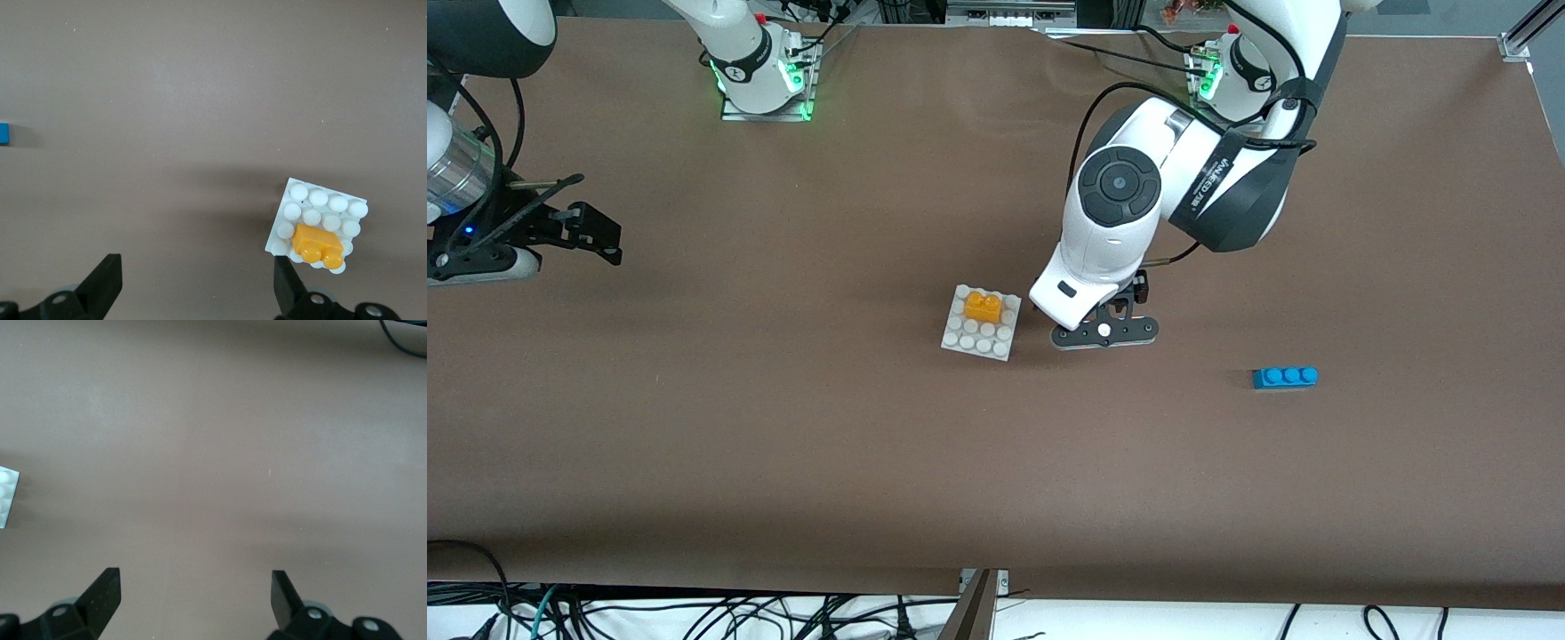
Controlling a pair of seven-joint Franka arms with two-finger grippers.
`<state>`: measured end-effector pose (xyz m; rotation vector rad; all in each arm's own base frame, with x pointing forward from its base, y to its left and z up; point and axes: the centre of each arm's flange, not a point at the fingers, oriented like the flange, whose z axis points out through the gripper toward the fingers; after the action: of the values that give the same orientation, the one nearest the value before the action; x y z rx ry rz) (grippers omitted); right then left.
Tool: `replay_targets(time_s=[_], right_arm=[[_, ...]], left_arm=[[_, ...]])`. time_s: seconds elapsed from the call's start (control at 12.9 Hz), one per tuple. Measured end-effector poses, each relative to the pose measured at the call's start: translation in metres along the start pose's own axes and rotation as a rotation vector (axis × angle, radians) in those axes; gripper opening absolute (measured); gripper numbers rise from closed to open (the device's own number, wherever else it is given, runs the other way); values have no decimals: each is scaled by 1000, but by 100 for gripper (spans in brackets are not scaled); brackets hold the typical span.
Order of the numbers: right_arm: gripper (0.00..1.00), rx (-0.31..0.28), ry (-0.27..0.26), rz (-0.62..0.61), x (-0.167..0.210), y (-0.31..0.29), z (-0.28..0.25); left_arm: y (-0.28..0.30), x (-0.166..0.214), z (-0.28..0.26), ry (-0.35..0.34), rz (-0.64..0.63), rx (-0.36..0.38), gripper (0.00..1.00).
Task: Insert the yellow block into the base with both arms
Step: 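Open the left gripper and lift it off the yellow block, then lower the left gripper and press the yellow block down onto the base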
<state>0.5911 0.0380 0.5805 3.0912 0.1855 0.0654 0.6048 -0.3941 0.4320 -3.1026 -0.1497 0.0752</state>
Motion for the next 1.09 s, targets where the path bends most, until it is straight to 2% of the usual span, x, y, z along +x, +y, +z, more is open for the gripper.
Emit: replay_targets(time_s=[0.62,0.78,0.93,1.09], right_arm=[[100,0,0,0,0,0,0],[100,0,-1,0,0,0,1],[100,0,-3,0,1,0,2],[100,0,-3,1,1,0,2]], left_arm=[[8,-7,7,-17,4,-1,100],[40,-25,40,-37,-10,-3,100],[82,-45,76,-14,-48,-25,100],[97,-51,101,-11,-70,-30,100]])
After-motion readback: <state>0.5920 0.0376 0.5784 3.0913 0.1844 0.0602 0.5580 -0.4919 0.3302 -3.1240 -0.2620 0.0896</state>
